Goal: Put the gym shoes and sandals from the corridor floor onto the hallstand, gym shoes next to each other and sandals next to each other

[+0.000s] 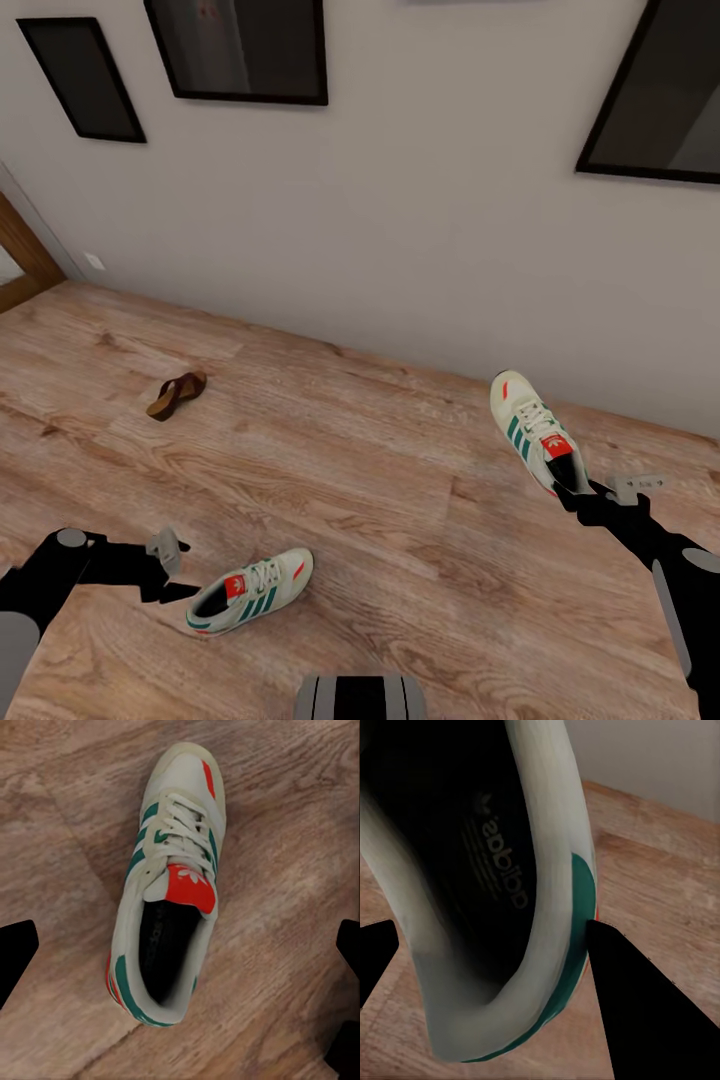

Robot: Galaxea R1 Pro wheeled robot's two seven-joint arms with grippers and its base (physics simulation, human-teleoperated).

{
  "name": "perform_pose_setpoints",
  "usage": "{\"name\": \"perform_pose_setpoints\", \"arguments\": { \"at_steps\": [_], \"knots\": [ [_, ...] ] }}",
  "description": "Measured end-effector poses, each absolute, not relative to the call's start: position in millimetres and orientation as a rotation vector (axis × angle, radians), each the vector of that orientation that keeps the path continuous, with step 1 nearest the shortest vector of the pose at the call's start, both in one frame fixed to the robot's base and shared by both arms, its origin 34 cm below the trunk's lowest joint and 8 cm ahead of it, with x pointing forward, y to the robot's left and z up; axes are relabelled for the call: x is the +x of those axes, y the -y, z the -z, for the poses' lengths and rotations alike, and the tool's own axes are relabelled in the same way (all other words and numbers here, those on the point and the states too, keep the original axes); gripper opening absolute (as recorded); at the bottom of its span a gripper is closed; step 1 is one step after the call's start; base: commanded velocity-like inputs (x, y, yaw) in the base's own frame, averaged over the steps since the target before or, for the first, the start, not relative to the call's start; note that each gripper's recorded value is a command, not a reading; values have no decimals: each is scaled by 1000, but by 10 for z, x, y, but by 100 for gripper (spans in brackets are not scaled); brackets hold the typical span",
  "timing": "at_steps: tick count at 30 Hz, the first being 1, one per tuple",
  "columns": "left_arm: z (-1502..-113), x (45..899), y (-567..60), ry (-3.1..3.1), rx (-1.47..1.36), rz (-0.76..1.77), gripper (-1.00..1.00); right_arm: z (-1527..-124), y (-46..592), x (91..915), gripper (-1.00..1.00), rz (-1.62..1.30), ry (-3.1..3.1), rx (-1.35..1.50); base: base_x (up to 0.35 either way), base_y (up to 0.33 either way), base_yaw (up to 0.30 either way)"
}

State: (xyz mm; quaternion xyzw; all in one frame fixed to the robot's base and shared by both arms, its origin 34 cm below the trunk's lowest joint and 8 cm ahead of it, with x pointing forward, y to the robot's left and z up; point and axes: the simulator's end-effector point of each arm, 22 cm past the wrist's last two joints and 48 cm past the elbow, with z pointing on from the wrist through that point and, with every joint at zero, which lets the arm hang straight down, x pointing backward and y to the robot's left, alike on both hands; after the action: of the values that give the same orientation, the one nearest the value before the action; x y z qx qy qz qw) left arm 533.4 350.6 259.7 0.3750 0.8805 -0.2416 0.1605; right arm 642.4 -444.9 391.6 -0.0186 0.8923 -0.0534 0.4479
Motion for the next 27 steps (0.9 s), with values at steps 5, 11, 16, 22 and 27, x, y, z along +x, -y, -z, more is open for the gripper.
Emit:
{"name": "perform_pose_setpoints", "arguments": {
  "at_steps": [5, 11, 16, 22, 27],
  "knots": [
    [-2501, 5305, -3446, -2506, 1022, 731, 100, -3765, 4449, 6392, -100, 133, -2234, -48, 0, 0, 0],
    [-2378, 5280, -3418, -2467, 1065, 740, 100, -3572, 4450, 6345, -100, 133, -2268, -51, 0, 0, 0],
    [-2284, 5281, -3416, -2467, 1033, 752, 100, -3411, 4449, 6301, -100, 133, -2296, -53, 0, 0, 0],
    [-2256, 5350, -3410, -2454, 971, 755, 100, -3315, 4449, 6272, -100, 132, -2313, -53, 0, 0, 0],
    [-2163, 5342, -3433, -2469, 952, 745, 100, -3206, 4449, 6237, -100, 133, -2333, -56, 0, 0, 0]
  ]
}}
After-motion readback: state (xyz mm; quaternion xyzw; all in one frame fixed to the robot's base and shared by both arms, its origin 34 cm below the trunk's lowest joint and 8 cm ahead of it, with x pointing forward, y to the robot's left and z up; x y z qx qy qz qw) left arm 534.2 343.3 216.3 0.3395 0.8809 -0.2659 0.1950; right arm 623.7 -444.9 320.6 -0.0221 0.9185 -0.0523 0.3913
